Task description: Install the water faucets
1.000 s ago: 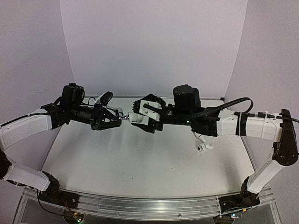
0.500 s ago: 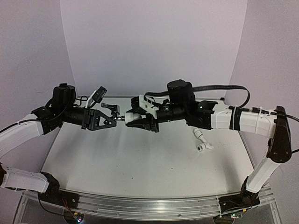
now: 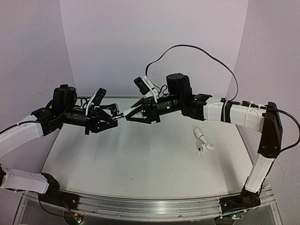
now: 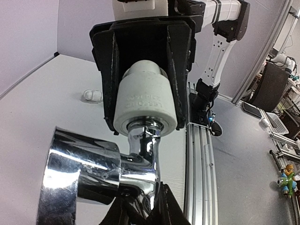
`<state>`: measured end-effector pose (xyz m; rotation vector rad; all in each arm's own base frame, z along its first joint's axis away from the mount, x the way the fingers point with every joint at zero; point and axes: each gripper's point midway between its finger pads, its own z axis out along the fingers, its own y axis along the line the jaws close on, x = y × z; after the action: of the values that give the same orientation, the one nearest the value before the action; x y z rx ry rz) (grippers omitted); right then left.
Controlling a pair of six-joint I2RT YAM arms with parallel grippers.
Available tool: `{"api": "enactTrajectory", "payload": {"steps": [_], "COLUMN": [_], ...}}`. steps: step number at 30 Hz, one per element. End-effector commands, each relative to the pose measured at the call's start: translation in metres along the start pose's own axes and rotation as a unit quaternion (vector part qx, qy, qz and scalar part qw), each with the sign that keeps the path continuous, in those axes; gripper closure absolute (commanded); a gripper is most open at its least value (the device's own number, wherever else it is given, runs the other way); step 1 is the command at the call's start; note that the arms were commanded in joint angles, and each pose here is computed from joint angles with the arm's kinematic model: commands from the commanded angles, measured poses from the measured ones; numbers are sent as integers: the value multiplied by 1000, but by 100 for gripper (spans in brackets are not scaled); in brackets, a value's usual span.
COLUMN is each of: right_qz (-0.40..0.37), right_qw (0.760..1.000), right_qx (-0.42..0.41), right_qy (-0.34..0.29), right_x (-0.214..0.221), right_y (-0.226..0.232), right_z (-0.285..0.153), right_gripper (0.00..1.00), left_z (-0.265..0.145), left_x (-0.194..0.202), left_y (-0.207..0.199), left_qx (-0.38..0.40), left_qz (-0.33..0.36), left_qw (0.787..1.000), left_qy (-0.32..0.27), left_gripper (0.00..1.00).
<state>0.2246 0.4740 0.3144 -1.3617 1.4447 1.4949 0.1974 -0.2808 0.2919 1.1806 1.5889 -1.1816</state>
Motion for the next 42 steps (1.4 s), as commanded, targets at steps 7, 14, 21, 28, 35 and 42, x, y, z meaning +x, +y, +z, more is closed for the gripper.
{"api": "enactTrajectory", "payload": {"steps": [7,14,21,28,35,42], "right_qz": [96,164,248,272,273,210], "right_qw": [979,916,855,815,774,740], "right_qx": [179,365,455,511,569,639], "right_qy": [-26,-23,7,33,54,25], "right_x": [20,75,164,210,213,134], "right_y": [-27,-89,-113,-112,-100,-63], "right_z": [-54,-108,-150,-175,-206,-262], "right_gripper": [100,100,98,72,16,2], "left_z": [-13,-27,-42,-42,-52,-98], "left_x": [-5,39,20,-2,-35,-72], "left_y": [31,46,58,68,66,66], "left_qx": [-98,-176,-224,-235,-245,-333], "left_qz": [-27,-160,-203,-228,-238,-218], "left_qw": [994,970,948,938,931,899], "left_qy": [-48,-59,-103,-114,-130,-181], "left_gripper": [15,3,4,5,5,4]}}
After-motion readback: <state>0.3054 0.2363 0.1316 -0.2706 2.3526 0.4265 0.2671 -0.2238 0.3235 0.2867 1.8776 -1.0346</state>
